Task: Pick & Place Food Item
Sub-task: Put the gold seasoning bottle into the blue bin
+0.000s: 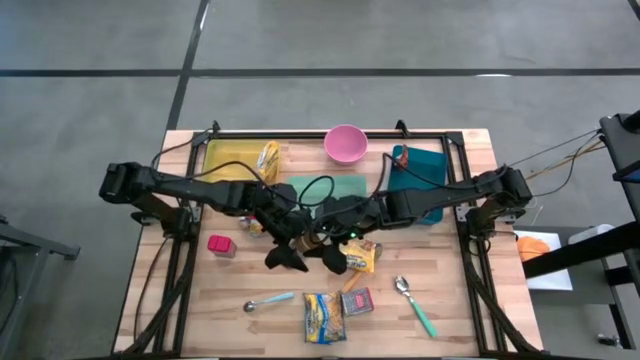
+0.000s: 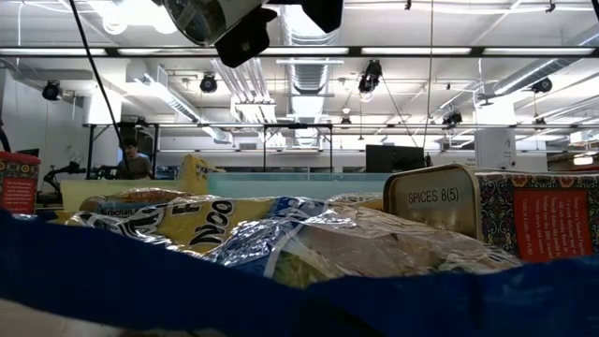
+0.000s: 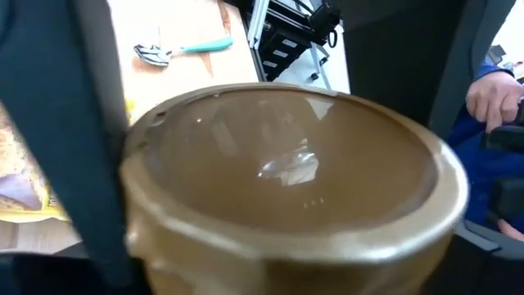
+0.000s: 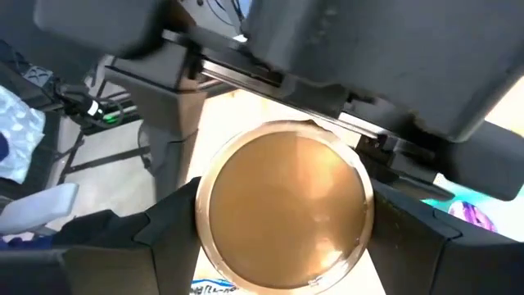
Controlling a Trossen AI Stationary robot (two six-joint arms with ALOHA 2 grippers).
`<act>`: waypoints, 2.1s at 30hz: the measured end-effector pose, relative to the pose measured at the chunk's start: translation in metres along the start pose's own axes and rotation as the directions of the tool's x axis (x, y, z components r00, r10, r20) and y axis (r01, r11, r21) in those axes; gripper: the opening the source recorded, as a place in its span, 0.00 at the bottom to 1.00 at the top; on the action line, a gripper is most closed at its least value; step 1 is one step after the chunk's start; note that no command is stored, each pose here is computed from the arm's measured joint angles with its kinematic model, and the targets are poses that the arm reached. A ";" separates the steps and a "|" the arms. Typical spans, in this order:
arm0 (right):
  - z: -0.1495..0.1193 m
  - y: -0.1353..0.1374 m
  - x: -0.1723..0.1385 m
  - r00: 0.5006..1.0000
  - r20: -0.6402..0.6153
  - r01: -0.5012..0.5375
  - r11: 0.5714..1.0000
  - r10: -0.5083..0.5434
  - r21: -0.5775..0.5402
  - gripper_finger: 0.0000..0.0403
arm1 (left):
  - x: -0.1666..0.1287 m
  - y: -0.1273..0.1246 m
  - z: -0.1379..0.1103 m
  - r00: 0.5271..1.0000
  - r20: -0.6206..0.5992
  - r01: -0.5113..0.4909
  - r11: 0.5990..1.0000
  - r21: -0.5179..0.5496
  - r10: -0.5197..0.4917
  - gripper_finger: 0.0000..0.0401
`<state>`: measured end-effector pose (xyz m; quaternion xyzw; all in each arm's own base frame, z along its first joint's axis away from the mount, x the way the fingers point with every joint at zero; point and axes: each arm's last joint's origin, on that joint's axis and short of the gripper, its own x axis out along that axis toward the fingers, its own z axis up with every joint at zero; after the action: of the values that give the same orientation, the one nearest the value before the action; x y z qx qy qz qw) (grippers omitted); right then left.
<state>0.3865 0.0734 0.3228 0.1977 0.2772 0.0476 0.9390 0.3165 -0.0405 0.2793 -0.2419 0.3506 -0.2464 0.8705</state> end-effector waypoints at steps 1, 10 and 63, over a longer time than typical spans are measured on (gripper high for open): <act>0.000 0.000 0.000 1.000 -0.001 -0.002 1.000 0.002 0.006 0.67 | 0.000 0.000 0.000 1.000 0.000 0.001 1.000 0.000 -0.001 0.85; 0.000 0.001 -0.002 1.000 -0.011 0.003 0.999 -0.003 0.040 0.67 | -0.013 0.000 -0.001 1.000 -0.008 -0.019 0.999 -0.029 0.019 0.74; -0.002 0.004 -0.014 0.999 -0.024 0.034 0.998 -0.033 0.055 0.67 | -0.039 -0.006 0.002 0.995 0.055 -0.077 0.993 -0.090 0.082 0.97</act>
<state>0.3739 0.0750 0.3298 0.2182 0.2926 0.0264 0.9306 0.2911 -0.0213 0.3033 -0.2730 0.3447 -0.1885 0.8781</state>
